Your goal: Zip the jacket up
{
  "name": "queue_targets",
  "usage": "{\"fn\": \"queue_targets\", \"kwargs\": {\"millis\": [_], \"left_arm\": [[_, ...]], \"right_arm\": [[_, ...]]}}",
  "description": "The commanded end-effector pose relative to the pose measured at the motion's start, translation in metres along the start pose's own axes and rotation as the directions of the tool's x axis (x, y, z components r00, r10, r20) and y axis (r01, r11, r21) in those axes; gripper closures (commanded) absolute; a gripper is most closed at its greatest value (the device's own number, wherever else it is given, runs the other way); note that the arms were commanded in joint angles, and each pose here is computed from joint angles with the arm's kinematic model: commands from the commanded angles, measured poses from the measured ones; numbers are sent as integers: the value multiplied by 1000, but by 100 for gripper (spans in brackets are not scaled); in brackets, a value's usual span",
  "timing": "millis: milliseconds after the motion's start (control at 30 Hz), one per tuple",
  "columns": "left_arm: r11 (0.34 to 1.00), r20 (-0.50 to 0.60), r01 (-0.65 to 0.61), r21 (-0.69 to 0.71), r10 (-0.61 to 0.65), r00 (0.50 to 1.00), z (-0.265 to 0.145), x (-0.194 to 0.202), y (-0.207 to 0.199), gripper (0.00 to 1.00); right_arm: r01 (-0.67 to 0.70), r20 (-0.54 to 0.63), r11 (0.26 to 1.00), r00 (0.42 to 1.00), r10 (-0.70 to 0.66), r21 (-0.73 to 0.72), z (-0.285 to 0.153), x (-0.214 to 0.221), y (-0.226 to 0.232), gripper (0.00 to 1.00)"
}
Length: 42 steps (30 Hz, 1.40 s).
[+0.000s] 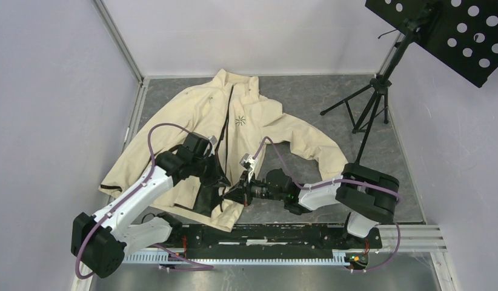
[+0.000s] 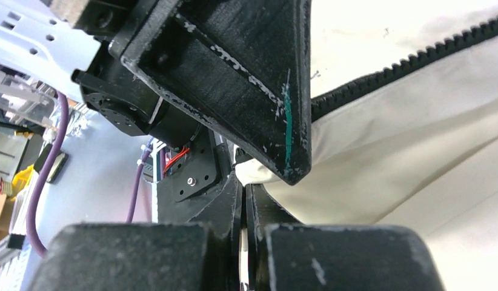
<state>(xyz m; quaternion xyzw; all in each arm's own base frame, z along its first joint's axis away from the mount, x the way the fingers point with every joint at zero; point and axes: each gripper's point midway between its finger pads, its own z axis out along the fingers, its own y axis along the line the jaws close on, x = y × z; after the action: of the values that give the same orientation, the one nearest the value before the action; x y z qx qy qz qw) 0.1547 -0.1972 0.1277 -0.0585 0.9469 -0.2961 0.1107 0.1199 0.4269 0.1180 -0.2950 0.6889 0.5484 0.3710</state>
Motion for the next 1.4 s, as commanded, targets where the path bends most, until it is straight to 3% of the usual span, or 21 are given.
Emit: {"fn": "queue_targets", "kwargs": {"millis": [0,100,267,300,533,800,1067,1267,1367], "left_arm": [[992,22,-103,74,101,995,-13,-5,-19,83],[991,53,-126,41,124,991,-22,-10,-17,46],[988,131,-152,-12,153,980,-47,-19,-16,2],[988,139,-152,-29,155,978,-52,-19,-15,0],[961,160,-102,-258,146,976,-74,-25,24,0],[834,14,-83,-546,109,994,-65,-32,81,6],[743,-211,-194,-640,73,975,-40,-29,106,12],[727,-322,-262,-635,58,945,-28,-27,109,25],[669,-355,-281,-688,28,934,-23,-27,123,34]], "right_arm": [[170,114,964,982,-149,-203,2,-29,31,100],[206,134,930,976,-172,-303,-3,-30,40,100],[279,197,860,957,-213,-427,-24,-34,56,100],[301,217,838,950,-223,-456,-30,-34,61,100],[347,286,761,933,-220,-548,-55,-36,69,100],[319,282,762,941,-185,-563,-63,-35,65,100],[294,283,793,946,-160,-534,-68,-41,54,100],[304,295,794,941,-165,-527,-72,-46,55,100],[299,297,793,942,-157,-530,-73,-47,56,100]]}}
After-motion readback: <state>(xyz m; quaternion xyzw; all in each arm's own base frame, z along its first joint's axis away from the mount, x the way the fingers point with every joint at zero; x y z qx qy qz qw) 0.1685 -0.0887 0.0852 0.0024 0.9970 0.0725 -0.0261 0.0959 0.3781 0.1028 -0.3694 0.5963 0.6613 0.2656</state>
